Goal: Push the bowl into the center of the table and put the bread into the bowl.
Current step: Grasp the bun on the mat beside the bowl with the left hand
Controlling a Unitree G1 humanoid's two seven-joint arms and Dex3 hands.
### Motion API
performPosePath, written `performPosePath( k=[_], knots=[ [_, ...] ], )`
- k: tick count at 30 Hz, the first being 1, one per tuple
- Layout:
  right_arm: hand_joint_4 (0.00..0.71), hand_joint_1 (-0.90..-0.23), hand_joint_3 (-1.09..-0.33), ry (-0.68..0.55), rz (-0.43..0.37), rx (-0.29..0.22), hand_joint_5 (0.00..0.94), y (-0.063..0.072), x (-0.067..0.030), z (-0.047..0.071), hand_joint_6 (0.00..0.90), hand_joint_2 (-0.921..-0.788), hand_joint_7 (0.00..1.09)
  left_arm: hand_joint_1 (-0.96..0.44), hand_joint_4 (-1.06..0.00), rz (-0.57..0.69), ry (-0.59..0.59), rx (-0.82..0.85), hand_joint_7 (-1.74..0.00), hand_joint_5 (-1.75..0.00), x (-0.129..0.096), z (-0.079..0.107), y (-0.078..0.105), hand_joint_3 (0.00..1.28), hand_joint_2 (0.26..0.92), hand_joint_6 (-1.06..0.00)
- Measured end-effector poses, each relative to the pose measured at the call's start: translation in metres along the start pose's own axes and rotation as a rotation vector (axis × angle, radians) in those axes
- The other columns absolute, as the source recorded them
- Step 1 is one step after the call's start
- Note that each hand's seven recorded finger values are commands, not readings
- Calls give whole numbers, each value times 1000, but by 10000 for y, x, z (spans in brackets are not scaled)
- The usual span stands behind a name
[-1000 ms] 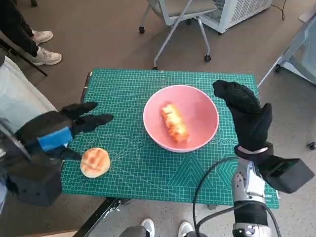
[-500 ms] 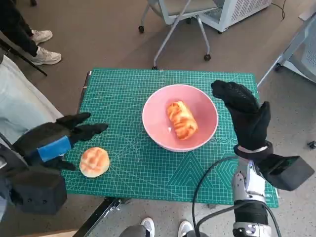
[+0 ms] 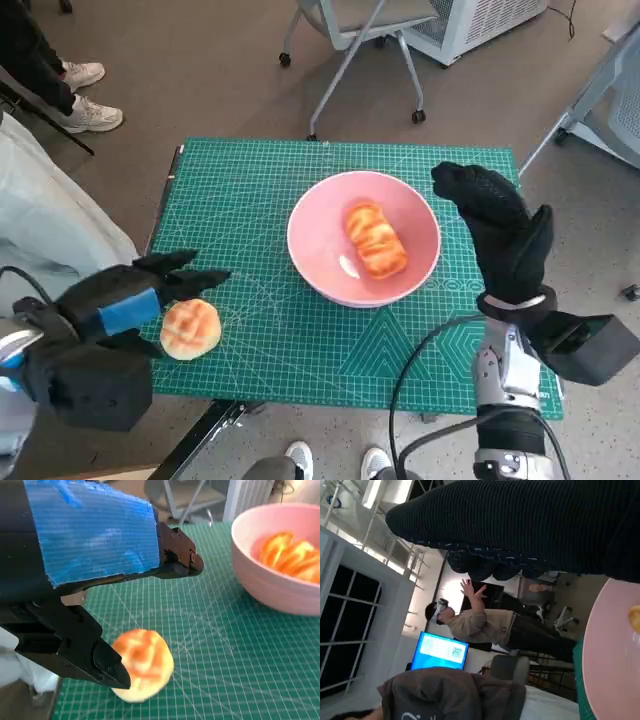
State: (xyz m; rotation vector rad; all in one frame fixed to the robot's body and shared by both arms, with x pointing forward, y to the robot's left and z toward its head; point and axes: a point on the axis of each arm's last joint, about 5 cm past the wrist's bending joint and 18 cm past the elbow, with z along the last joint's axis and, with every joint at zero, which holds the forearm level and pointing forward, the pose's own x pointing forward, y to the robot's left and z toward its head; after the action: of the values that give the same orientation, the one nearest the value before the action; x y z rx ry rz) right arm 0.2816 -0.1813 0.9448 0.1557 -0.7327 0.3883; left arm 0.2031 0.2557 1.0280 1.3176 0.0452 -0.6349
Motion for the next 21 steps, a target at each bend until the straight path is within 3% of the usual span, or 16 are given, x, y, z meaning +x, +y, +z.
performPosePath(
  k=[13,21],
  knots=[
    [156,-667,-823,3,1,-4,1,-15,8,2,37,-921,497,170,-111,-92,63,-64,-1,-5,136,-114,-160,8,718,-227],
    [157,-667,-823,6,3,-4,1,-15,14,-2,38,-921,496,161,-211,-142,98,-82,-18,-17,249,-161,-244,20,734,-303]
  ],
)
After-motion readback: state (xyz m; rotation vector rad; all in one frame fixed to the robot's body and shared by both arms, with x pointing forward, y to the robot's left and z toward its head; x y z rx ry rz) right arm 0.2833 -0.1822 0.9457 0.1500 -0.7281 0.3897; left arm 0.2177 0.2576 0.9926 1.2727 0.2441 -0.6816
